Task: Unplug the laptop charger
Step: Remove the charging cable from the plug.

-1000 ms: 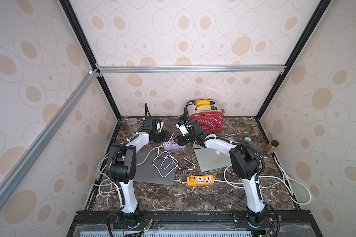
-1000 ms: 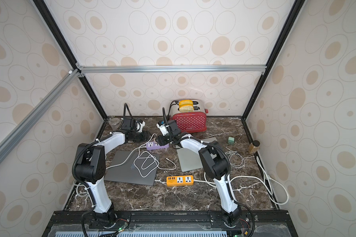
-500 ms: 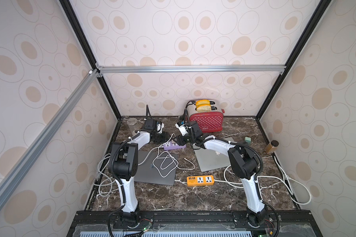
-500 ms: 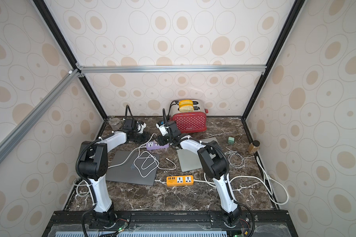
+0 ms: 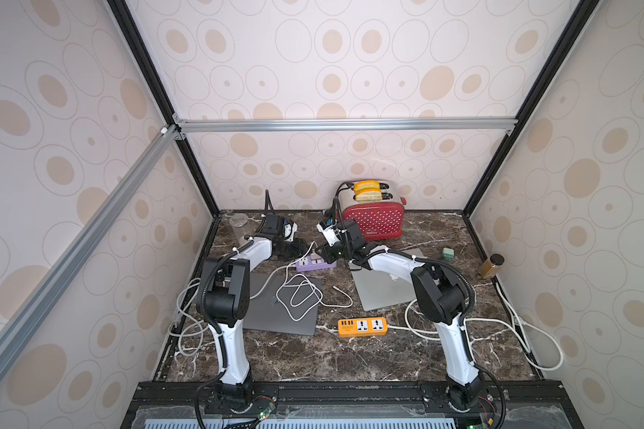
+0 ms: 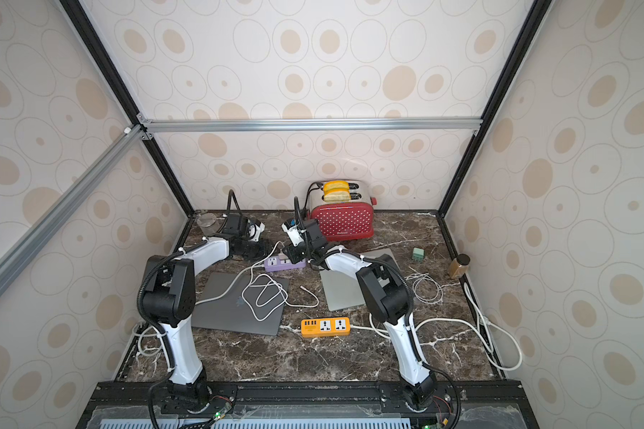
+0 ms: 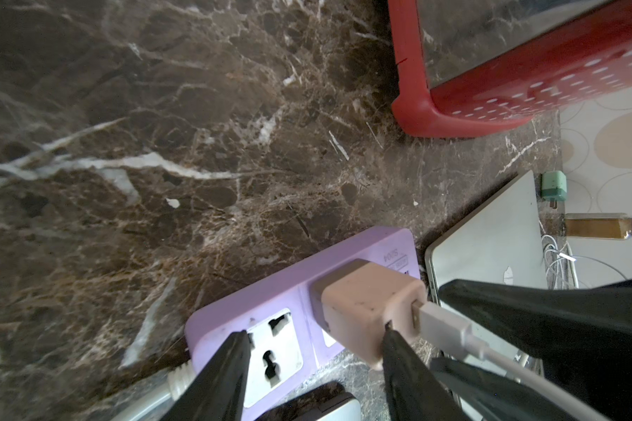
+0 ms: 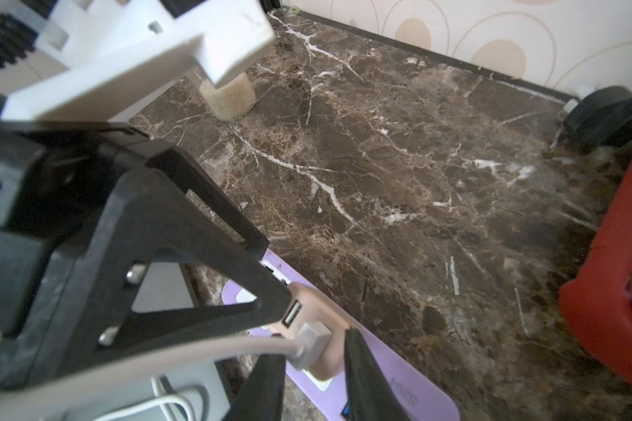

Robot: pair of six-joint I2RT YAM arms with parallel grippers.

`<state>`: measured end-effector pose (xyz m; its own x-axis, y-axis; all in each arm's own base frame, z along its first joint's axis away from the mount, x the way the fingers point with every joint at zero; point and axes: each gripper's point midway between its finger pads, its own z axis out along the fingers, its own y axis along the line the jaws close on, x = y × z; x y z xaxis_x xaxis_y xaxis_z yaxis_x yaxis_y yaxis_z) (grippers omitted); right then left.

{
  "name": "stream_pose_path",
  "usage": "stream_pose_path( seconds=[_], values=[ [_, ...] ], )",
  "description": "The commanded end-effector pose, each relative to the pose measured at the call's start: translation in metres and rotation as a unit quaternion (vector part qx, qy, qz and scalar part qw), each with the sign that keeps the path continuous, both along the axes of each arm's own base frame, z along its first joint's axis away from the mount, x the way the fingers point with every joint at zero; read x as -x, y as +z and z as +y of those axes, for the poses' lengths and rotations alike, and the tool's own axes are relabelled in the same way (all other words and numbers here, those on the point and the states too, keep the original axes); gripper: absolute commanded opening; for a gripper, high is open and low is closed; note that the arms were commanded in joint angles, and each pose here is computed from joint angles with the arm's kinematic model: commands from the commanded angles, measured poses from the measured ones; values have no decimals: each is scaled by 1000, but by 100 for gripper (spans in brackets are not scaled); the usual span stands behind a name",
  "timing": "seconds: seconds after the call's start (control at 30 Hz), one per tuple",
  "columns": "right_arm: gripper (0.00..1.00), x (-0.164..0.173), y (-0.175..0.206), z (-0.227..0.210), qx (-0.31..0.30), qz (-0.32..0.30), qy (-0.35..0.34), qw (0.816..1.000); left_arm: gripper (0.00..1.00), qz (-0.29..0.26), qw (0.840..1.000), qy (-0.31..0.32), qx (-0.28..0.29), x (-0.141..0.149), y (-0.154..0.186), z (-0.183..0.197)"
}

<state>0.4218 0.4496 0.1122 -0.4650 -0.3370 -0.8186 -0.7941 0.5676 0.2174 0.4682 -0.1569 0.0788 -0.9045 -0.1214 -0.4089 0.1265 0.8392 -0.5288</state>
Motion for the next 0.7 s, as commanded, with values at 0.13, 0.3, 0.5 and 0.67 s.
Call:
stream_pose_path(
  seconds=[0.13, 0.3, 0.5, 0.67],
  values=[
    [16, 4, -5, 11, -8, -8, 16, 1000, 60, 46, 998, -3, -34, 14, -28, 3],
    [12, 6, -3, 14, 0, -23, 19, 1000, 60, 58, 997, 3, -46, 15, -33, 6],
    [10, 5, -3, 14, 3, -28, 8, 1000, 60, 77, 995, 8, -59, 19, -42, 10],
    [10, 8, 0, 17, 2, -37, 8, 999, 60, 95, 993, 7, -66, 25, -51, 12]
  ],
)
